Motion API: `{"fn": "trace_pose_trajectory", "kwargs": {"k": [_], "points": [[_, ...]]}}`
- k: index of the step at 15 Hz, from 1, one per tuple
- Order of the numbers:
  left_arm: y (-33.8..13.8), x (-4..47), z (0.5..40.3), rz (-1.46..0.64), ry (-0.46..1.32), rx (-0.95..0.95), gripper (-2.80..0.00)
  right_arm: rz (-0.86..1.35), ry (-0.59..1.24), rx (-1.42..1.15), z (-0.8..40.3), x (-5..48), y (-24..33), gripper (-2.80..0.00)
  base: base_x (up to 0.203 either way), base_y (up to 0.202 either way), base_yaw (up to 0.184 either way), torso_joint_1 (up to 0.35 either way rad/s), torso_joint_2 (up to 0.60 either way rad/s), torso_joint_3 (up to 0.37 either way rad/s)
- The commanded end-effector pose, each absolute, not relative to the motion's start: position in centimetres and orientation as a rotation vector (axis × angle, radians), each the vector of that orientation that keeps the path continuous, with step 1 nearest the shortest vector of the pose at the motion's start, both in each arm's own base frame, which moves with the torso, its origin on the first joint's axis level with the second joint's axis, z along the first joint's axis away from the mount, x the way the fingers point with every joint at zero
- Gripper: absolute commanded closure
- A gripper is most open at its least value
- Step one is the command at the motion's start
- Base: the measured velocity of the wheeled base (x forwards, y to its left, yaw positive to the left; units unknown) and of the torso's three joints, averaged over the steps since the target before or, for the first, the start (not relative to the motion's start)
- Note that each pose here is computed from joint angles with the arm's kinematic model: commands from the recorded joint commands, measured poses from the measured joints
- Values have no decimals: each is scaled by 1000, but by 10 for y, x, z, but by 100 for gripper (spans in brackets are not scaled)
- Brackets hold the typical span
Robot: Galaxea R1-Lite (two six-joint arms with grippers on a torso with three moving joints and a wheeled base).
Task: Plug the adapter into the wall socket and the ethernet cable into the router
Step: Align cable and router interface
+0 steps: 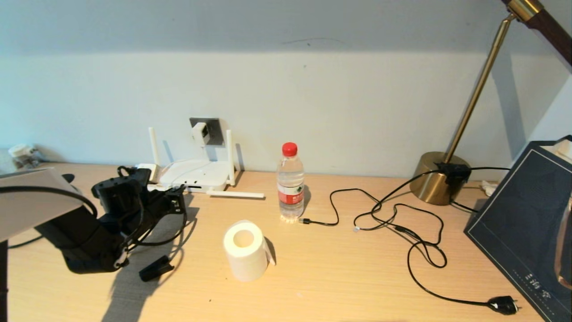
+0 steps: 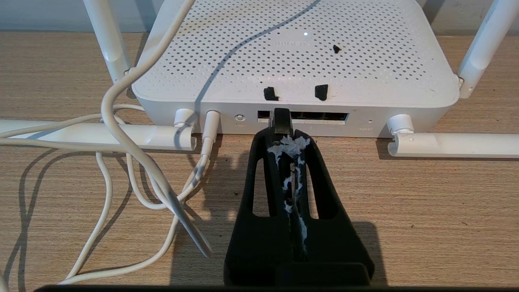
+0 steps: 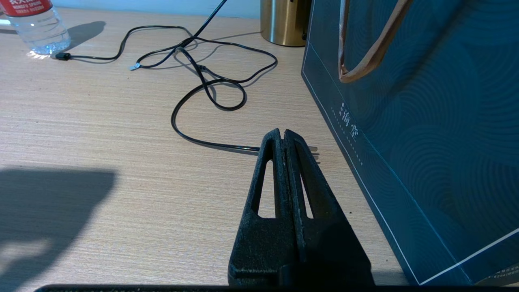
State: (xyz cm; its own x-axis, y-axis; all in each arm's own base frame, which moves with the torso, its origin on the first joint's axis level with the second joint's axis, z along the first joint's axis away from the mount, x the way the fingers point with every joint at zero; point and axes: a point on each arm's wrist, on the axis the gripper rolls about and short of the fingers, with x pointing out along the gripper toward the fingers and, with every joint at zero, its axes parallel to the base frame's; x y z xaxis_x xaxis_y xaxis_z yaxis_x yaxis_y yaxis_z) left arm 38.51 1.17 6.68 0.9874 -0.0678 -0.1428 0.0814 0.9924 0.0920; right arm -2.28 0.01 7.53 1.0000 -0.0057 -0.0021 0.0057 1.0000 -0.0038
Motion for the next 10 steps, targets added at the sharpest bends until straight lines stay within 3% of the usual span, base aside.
{"fn": "trace_pose_trajectory", "kwargs": {"k": [1,10], "points": [[12,385,69,-75,130,99,0,-6,2,-5,75,-23,0,0,0,0,0,0,0,0],[12,386,70,-73,125,98,0,-6,3,-3,75,-23,0,0,0,0,0,0,0,0]]}}
